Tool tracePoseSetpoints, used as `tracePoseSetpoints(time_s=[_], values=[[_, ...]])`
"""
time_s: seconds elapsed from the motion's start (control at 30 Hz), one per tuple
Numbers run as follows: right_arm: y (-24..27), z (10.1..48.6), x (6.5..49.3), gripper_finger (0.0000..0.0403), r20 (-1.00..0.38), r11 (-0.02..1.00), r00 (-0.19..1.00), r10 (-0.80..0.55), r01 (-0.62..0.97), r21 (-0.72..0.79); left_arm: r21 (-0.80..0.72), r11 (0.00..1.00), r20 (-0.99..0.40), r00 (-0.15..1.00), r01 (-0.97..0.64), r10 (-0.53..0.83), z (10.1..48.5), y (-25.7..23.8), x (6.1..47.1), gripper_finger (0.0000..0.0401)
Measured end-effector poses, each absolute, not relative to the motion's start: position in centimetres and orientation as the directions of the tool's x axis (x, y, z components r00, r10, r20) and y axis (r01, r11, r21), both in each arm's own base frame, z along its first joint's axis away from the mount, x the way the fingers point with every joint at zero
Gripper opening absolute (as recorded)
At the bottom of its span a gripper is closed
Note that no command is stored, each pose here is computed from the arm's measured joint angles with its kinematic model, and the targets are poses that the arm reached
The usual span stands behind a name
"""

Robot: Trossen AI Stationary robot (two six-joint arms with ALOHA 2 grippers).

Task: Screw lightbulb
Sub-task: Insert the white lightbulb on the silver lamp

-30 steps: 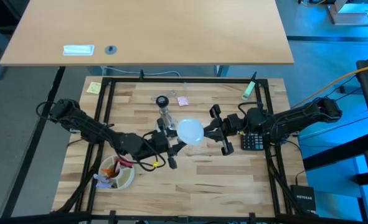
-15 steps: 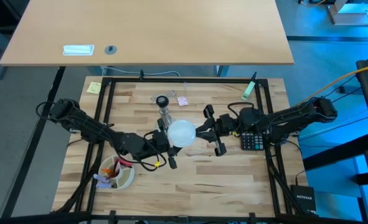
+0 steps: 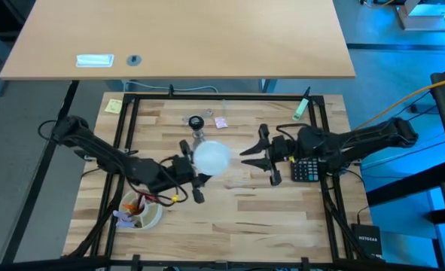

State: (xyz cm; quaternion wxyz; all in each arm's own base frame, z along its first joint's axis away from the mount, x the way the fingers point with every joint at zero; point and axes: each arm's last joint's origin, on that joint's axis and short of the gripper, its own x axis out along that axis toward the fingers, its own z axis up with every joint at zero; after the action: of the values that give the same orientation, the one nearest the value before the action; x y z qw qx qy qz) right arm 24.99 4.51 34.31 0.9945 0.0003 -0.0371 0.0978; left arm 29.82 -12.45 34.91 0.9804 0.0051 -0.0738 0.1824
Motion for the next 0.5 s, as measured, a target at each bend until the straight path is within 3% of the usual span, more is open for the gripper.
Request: tracePoseSetpoints(time_s=[0.1,0.27,0.5], values=[[4.1,34.3,24.0,0.0175,0.013,0.991,0.993,0.120,-0.119,-0.054,-0.007,0.921,0.159,0.908,-0.391,0.387,36.3,-11.9,28.5,0.0138],[2.9,31.7,24.5,0.0260,-0.119,0.975,0.982,-0.147,0.124,-0.182,-0.020,0.873,0.192,0.855,-0.487,0.481,38.9,-10.4,26.0,0.0138],[-1.1,25.2,29.2,0.0300,-0.115,0.979,0.981,-0.159,0.142,-0.146,0.015,0.820,0.228,0.800,-0.572,0.555,41.3,-8.4,23.6,0.0138]])
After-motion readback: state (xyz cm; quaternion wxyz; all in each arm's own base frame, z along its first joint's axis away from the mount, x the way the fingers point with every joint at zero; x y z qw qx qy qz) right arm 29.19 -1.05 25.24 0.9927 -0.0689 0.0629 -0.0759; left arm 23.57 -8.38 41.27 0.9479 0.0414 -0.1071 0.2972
